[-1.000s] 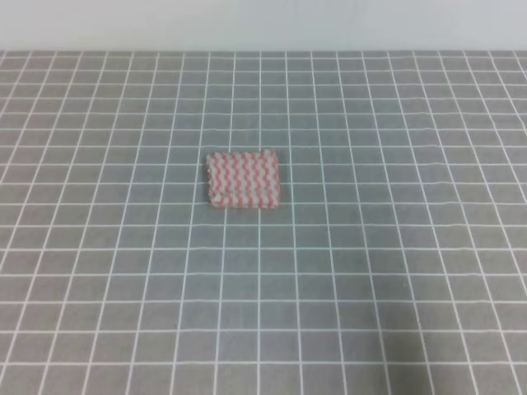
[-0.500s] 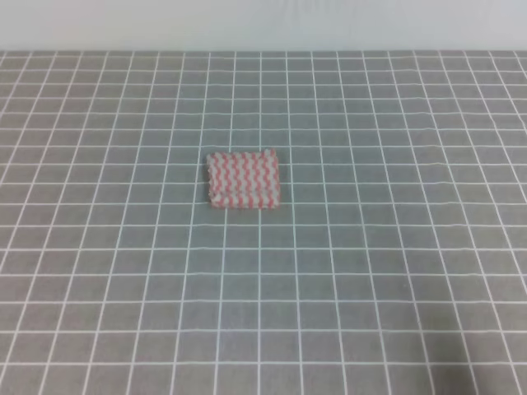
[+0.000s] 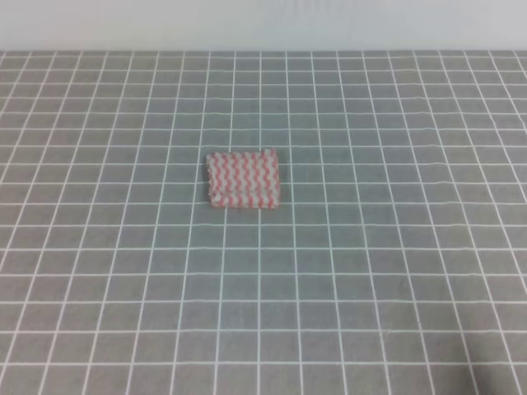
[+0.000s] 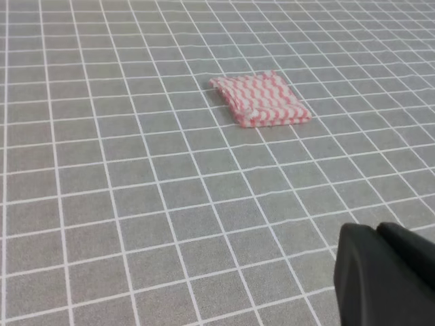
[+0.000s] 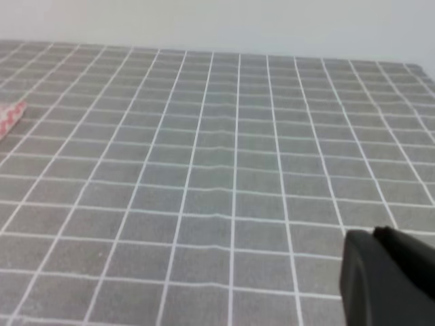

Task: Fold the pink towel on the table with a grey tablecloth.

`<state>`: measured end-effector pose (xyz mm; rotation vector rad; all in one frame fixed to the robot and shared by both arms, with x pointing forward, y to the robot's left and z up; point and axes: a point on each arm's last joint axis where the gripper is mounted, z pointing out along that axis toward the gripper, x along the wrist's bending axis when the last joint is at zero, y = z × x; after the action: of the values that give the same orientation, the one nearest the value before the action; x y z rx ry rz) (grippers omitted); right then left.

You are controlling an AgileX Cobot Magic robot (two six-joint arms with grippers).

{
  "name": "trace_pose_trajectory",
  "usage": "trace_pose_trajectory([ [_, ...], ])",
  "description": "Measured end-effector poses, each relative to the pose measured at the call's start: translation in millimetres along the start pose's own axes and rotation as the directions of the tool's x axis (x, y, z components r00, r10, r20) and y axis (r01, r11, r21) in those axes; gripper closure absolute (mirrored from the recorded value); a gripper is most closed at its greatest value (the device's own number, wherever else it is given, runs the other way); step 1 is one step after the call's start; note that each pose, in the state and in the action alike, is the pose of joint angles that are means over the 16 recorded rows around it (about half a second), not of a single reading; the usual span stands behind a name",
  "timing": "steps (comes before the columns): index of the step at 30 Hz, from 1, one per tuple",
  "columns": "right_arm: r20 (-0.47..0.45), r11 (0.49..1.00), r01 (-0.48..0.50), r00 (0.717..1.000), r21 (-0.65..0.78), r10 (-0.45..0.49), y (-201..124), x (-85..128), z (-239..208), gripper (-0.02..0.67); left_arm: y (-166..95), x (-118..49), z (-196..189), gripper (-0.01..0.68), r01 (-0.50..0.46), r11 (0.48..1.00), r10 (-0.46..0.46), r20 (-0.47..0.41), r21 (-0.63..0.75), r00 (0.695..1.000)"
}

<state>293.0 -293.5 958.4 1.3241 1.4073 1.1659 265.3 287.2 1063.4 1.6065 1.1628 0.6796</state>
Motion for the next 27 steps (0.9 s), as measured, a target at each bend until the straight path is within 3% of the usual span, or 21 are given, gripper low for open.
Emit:
trace_pose_trajectory([
  [27,-0.001,1.0,-0.007,1.0,-0.002,0.007,-1.3,0.1,0.6,0.666,-0.2,1.4,-0.6,0.673,-0.034,0.999,0.034,-0.015,0.0,0.999],
])
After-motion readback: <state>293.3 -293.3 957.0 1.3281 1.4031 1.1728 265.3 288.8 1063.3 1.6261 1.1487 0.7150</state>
